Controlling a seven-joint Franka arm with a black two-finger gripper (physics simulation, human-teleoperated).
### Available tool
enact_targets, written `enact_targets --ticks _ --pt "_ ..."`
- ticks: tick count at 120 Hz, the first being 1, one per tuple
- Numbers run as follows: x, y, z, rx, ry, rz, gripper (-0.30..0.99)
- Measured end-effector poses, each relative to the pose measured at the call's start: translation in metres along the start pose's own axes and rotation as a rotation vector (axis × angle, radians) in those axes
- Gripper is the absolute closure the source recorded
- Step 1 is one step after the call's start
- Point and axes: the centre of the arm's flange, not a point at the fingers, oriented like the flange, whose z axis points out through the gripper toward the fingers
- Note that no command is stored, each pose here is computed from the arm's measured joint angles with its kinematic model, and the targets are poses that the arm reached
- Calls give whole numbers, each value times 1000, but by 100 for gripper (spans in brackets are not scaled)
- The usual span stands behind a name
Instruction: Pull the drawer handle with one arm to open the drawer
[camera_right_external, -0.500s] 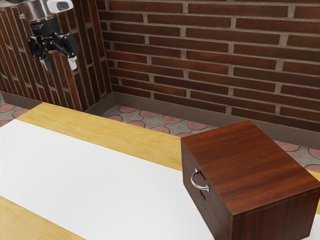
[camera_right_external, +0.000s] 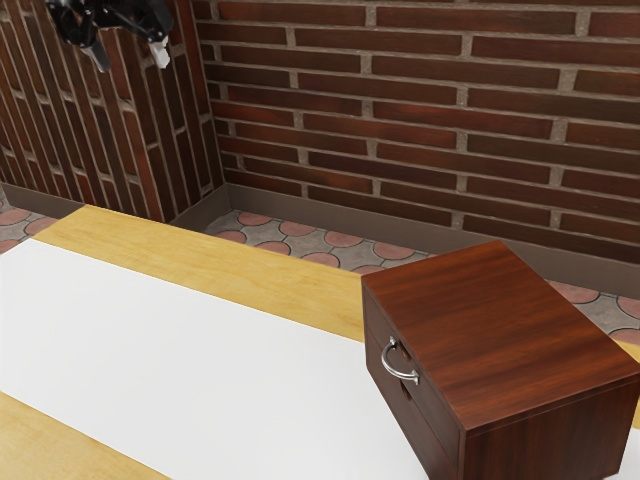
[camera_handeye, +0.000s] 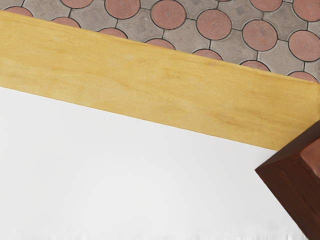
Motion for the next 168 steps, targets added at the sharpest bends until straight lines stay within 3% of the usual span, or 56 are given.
enact_targets --ticks 9,25,37,56,75,86,110,142,168 --pt "6 11 22 7 -50 -63 0" --pt "22 17 105 16 -169 -194 0" --pt "25 18 149 26 -200 -286 1" --pt "27 11 168 18 -177 -425 2" --pt "-5 -1 183 -59 -146 -567 1" --pt "-24 28 179 -121 -118 -594 2" --pt "-53 68 221 -165 -73 -665 2" --pt "-79 102 256 -219 -20 -719 25" --pt "-94 148 300 -267 -80 -720 34"
